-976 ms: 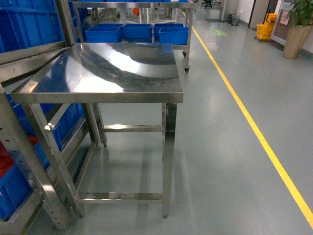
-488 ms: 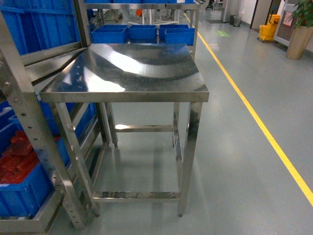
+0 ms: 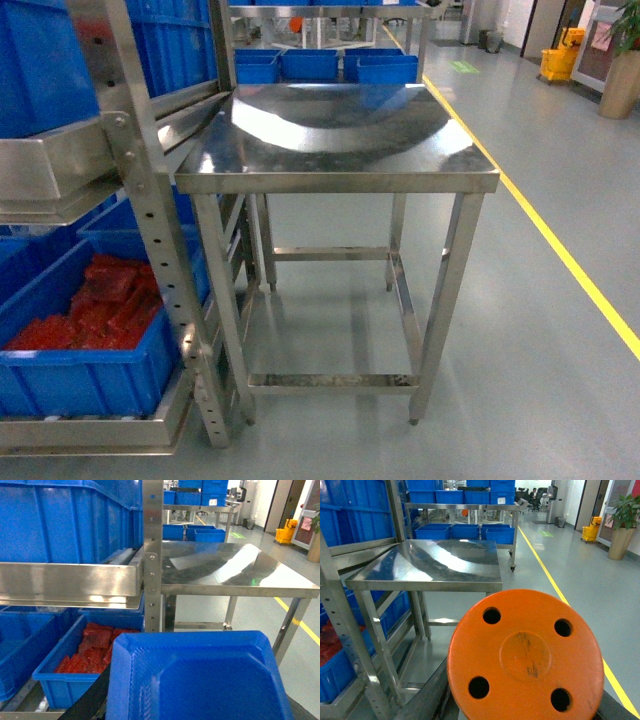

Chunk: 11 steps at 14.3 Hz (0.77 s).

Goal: Sort blue parts and orange caps into right shelf containers

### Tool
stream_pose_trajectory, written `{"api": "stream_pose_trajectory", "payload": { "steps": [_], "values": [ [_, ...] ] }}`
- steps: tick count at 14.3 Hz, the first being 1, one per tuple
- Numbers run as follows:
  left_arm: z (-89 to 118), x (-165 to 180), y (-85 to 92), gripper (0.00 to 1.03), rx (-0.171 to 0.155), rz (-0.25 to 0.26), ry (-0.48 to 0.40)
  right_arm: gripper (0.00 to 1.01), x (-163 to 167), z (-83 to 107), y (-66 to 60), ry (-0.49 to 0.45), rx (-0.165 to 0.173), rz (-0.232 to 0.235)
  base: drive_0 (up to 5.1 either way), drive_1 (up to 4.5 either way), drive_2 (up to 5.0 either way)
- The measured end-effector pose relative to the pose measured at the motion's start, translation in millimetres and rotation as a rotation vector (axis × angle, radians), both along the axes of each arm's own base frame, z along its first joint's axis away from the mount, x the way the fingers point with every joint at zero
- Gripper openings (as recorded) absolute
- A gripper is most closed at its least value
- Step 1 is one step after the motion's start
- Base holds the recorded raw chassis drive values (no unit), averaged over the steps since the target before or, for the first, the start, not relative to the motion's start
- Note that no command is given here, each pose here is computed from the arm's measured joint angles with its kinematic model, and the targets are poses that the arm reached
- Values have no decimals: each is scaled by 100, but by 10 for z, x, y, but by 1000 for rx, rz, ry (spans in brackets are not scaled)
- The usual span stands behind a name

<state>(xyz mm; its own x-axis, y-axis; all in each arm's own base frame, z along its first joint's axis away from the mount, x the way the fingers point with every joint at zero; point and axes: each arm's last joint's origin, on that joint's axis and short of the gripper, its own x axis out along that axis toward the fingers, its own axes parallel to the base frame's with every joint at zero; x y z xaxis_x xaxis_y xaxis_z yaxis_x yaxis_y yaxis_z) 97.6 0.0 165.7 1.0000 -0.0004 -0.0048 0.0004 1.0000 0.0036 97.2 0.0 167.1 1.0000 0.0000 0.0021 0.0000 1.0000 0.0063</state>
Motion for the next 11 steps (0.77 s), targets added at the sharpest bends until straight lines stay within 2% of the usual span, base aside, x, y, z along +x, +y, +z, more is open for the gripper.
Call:
{"api": "stream_pose_trajectory", "payload": {
  "steps": [7,11],
  "values": [
    [1,0,0,43,0,0,-1,43,0,4,0,-4,0,0,-473,75,379],
    [-1,0,0,43,0,0,1,43,0,-1,0,2,0,0,-489,227,277]
  ]
}}
